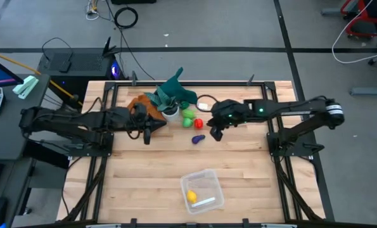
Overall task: Pick and placing Produce into tupperware
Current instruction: Put the eggplant into the transparent bin
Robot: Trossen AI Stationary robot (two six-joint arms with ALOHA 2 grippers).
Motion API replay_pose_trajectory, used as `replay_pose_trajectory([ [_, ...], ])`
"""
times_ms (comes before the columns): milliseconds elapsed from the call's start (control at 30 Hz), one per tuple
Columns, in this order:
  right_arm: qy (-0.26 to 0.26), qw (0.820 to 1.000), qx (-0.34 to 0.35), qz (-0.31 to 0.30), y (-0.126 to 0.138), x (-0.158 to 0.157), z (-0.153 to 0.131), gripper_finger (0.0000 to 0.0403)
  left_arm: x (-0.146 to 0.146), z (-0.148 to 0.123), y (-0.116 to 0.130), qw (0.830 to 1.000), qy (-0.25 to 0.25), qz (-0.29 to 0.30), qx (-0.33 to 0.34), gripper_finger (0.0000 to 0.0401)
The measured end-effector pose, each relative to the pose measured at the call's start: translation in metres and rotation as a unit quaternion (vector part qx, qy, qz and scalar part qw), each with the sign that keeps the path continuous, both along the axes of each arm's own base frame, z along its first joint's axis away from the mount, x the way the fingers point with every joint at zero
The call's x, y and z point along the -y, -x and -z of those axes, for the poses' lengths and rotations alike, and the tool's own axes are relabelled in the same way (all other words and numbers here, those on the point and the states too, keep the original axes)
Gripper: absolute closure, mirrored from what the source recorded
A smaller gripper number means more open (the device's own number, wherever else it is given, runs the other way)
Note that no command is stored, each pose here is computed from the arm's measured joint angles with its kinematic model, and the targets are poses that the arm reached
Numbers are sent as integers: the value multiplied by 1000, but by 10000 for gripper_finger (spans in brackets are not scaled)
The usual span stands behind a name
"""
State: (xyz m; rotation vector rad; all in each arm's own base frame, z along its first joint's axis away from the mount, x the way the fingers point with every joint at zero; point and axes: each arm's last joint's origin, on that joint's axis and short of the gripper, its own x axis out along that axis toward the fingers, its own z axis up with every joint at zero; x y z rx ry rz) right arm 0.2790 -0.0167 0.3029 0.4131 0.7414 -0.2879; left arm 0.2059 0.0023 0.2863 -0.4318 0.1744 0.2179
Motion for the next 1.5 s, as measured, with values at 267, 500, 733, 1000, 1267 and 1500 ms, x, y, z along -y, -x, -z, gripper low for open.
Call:
replay_pose_trajectory([
  [267,-40,998,-22,32,-28,9,30,373,2,-14,26,998,-39,47,12,376],
  [500,-63,996,-25,59,-44,15,48,373,0,-23,43,995,-76,49,32,391],
  [733,-93,992,-17,85,-51,19,54,368,0,1,45,995,-77,48,38,391],
  [1000,-100,992,-23,73,-52,18,58,353,1,46,48,994,-18,52,92,385],
  [1267,-36,997,-53,-44,-59,3,71,306,1,75,51,997,18,47,65,392],
  [1500,24,986,-83,-146,-63,-13,86,249,1,80,52,997,36,40,63,374],
])
